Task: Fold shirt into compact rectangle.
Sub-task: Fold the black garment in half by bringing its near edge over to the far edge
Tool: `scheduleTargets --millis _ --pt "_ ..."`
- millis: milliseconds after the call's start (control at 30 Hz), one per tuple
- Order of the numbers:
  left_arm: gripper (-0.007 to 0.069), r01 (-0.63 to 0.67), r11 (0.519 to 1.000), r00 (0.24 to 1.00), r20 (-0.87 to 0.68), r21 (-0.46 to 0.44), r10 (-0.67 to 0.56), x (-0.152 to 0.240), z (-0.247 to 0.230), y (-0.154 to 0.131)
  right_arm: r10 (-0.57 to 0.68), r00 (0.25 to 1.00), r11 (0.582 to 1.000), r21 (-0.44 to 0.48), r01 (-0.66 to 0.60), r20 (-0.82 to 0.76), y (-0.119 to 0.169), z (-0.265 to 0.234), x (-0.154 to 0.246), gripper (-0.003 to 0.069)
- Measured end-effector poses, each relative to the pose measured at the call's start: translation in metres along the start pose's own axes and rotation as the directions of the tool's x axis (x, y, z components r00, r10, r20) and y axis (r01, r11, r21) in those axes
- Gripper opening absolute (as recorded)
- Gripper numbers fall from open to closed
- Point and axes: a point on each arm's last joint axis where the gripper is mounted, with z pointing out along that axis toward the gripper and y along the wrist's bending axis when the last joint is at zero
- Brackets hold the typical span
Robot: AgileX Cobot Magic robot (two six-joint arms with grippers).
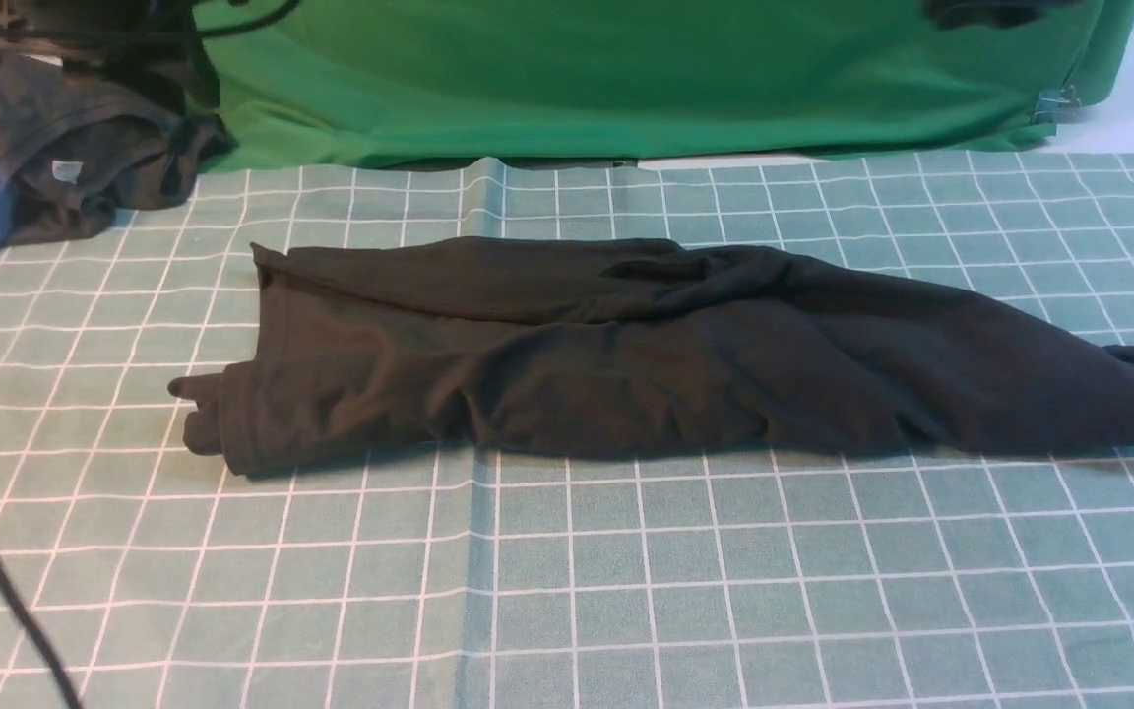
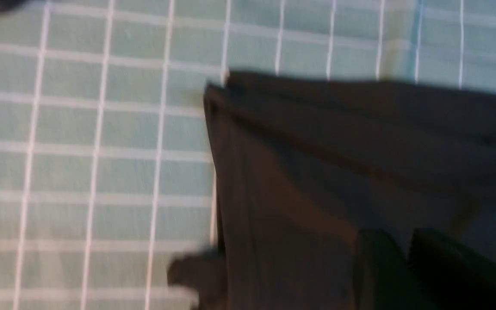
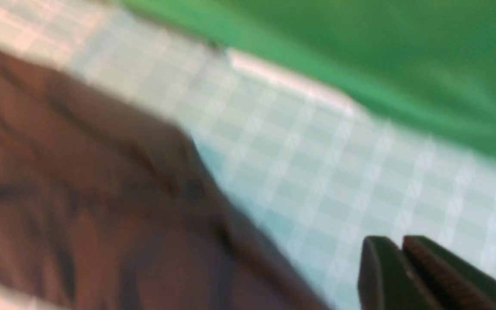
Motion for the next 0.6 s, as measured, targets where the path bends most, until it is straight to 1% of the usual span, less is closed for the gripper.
scheduleTargets --millis 33,67,100,200,300,333,433,467,500,533,567,600 --pt "0.0029 -0.003 1.0 0.999 -0.042 -0.001 0.003 0.013 0.005 -0.002 0.016 0.998 1.0 -0.004 -0.016 -0.053 -0.006 -0.004 0.007 0.0034" --pt "0.0027 -0.007 1.0 0.999 -0.034 0.001 0.007 0.014 0.002 -0.003 0.019 0.998 1.0 -0.004 -0.019 -0.064 -0.007 -0.005 0.008 0.0033" --pt "0.0011 -0.019 1.0 0.996 -0.087 0.004 0.019 0.038 0.01 -0.008 0.047 0.991 0.999 -0.003 -0.048 -0.125 -0.016 -0.007 0.018 0.0028" --pt "0.001 -0.035 0.999 0.989 -0.146 0.002 0.035 0.072 0.033 -0.011 0.087 0.978 0.995 -0.025 -0.093 -0.187 -0.023 -0.005 0.032 0.0024" --pt "0.0055 -0.063 0.997 0.982 -0.18 -0.035 0.056 0.094 0.059 -0.009 0.09 0.966 0.991 -0.078 -0.112 -0.242 -0.02 0.004 0.047 0.0024" --pt "0.006 -0.066 0.997 0.981 -0.187 -0.044 0.057 0.096 0.061 -0.008 0.09 0.966 0.991 -0.078 -0.112 -0.241 -0.02 0.004 0.047 0.0024" --pt "0.0187 -0.047 0.991 0.978 -0.207 -0.129 0.019 0.102 0.075 0.001 0.081 0.961 0.982 -0.145 -0.122 -0.263 -0.013 0.017 0.059 0.0024" --pt "0.0241 -0.046 0.987 0.978 -0.208 -0.153 0.013 0.101 0.079 0.004 0.083 0.961 0.98 -0.154 -0.127 -0.264 -0.012 0.02 0.061 0.0024" --pt "0.0312 -0.045 0.984 0.98 -0.2 -0.172 0.01 0.1 0.083 0.006 0.084 0.96 0.978 -0.163 -0.131 -0.267 -0.011 0.024 0.065 0.0024" --pt "0.0323 -0.045 0.984 0.98 -0.199 -0.173 0.009 0.1 0.084 0.006 0.083 0.96 0.978 -0.163 -0.13 -0.267 -0.011 0.024 0.065 0.0024" --pt "0.0433 -0.041 0.983 0.982 -0.19 -0.181 0.006 0.098 0.092 0.007 0.089 0.959 0.976 -0.17 -0.138 -0.267 -0.01 0.028 0.068 0.0024" --pt "0.0481 -0.034 0.982 0.982 -0.189 -0.183 -0.001 0.098 0.096 0.008 0.092 0.96 0.975 -0.171 -0.14 -0.265 -0.01 0.029 0.068 0.0024"
